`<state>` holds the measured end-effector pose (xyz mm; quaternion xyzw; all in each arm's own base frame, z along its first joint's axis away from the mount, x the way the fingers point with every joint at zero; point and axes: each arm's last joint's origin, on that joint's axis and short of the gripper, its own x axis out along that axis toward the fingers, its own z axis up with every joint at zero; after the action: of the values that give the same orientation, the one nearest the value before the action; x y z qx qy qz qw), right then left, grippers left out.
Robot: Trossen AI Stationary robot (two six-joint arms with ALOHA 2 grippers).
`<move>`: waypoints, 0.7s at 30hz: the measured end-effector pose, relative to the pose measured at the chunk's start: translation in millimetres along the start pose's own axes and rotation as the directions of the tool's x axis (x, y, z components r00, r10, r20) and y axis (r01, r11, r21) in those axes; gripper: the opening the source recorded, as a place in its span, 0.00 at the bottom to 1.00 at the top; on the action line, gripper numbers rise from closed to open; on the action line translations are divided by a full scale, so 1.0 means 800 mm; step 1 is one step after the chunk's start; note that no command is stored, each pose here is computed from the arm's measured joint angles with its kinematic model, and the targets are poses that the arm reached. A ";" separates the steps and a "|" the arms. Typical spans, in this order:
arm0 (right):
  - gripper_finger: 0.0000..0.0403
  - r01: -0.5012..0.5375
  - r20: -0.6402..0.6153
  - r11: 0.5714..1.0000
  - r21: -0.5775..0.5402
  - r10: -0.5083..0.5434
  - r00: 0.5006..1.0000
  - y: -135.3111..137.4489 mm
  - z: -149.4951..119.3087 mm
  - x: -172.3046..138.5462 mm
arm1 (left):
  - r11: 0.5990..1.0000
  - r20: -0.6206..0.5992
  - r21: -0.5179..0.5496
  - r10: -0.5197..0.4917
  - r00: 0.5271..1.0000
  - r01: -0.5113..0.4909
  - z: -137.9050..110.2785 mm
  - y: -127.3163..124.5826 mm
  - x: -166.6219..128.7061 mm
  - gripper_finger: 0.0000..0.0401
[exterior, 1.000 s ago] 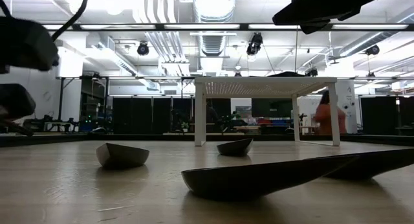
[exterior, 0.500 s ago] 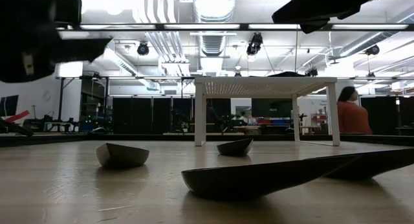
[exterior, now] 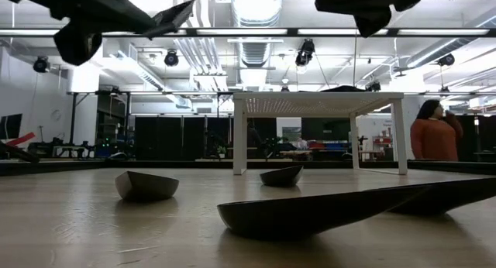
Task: Pick & Place Mini shaped plates
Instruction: Stack the square plate on top of the square plate on the shelf
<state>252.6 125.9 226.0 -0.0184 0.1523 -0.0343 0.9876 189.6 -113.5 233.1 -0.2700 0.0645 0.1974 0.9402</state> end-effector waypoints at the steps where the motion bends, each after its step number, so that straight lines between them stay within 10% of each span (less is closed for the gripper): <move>1: 0.02 0.025 0.017 1.000 0.009 -0.025 1.000 -0.001 0.002 0.000 | 1.000 0.033 0.019 0.024 0.999 -0.024 0.001 0.000 0.000 0.00; 21: 0.02 0.121 0.123 0.985 0.123 -0.136 0.983 -0.012 0.017 0.004 | 0.926 0.302 0.275 0.173 0.938 -0.259 0.000 -0.019 0.030 0.00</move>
<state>259.1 116.6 238.7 0.0264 0.0835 -0.1053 0.9906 217.6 -117.4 235.1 -0.0801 -0.0056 0.3232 0.9429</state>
